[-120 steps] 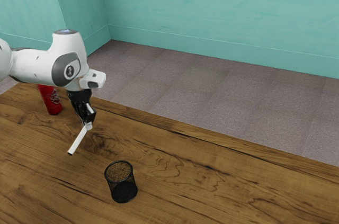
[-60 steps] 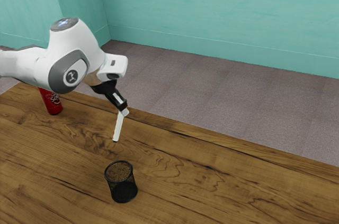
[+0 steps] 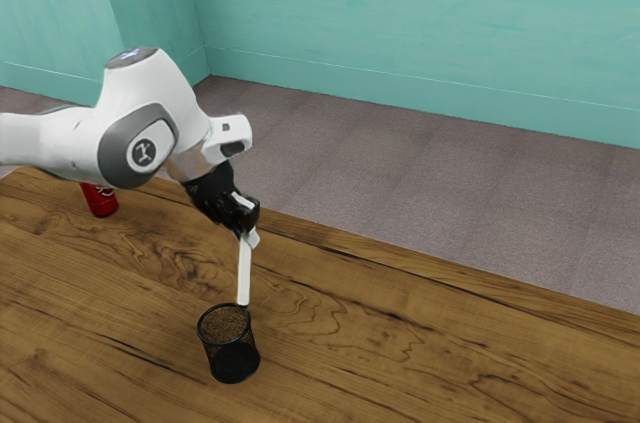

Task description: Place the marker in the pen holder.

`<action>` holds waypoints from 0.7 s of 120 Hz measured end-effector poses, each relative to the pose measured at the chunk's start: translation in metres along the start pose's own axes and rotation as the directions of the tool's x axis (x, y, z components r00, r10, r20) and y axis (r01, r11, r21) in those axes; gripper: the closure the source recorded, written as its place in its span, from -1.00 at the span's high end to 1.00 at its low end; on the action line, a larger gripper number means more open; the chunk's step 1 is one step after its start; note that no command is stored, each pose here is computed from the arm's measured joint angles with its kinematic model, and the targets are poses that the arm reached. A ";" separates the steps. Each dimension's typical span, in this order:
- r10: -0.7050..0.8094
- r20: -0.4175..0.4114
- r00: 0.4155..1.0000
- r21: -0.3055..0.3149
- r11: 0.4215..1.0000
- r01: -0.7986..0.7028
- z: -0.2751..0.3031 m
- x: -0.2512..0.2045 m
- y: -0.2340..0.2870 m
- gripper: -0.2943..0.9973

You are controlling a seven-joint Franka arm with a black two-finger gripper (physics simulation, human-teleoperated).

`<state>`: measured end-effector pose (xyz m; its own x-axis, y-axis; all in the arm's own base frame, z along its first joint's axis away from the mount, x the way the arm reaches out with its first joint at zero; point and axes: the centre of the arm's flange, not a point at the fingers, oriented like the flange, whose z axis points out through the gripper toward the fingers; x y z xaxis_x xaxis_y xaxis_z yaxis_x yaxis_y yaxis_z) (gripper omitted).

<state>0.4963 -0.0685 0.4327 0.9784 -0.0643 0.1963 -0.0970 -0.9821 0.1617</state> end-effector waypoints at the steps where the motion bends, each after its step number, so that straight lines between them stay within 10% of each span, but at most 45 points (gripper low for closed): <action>1: -0.004 0.003 1.000 -0.001 1.000 0.004 0.000 0.000 0.001 -0.67; 84: -0.015 0.002 1.000 0.114 0.993 0.015 0.017 -0.021 0.005 -0.67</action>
<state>0.4782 -0.0754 0.4128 0.9802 -0.0501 0.1915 -0.0612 -0.9967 0.0528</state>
